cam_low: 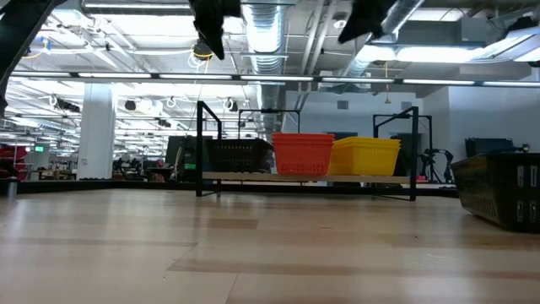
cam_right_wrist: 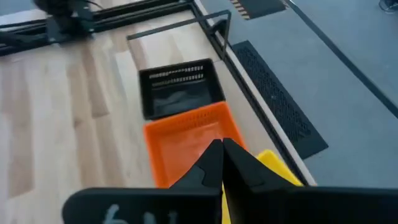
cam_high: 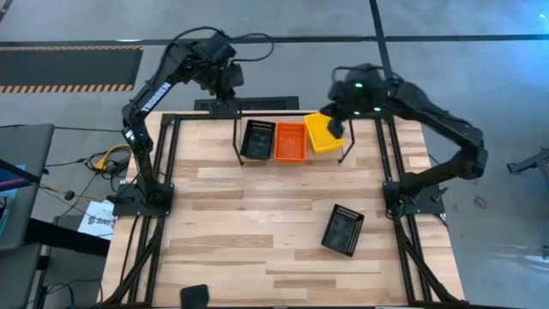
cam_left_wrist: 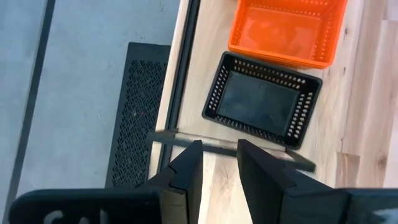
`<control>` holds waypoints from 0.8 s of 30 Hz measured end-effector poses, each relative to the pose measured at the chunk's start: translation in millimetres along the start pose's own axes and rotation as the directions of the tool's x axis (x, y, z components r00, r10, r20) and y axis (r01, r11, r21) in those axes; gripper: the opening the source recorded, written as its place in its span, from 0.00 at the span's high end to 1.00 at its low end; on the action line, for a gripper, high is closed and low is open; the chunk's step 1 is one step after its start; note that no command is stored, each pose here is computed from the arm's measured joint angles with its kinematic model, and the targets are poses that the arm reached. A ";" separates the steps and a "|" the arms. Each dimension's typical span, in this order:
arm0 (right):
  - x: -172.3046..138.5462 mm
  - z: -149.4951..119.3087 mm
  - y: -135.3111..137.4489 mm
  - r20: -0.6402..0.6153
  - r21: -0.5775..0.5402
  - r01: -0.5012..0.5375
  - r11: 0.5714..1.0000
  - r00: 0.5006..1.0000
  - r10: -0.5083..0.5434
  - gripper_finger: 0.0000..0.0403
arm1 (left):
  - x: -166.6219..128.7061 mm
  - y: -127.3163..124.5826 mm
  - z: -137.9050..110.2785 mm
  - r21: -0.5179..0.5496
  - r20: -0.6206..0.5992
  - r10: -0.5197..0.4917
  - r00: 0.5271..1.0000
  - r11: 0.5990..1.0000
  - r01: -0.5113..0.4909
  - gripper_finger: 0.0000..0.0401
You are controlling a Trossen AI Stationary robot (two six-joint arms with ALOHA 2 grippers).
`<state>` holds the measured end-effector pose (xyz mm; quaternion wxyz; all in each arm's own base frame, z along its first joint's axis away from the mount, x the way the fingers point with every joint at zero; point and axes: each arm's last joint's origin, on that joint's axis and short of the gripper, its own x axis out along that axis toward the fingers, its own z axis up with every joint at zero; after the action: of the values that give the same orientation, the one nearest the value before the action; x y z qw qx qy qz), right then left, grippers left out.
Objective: Stack baskets on shelf by color
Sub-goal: Adjust the stacked yellow bins
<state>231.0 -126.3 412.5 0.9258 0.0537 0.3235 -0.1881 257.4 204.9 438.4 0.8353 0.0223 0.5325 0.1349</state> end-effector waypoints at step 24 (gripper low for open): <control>60.8 -55.1 3.7 -0.417 0.063 -0.081 0.995 0.903 0.100 0.65 | -42.2 -9.3 -51.3 -0.131 0.079 0.013 0.997 0.991 -0.003 0.78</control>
<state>244.3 -129.8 331.6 0.8409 0.1284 0.5078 -0.1363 196.6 180.0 451.8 0.8550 -0.0250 0.4886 0.1719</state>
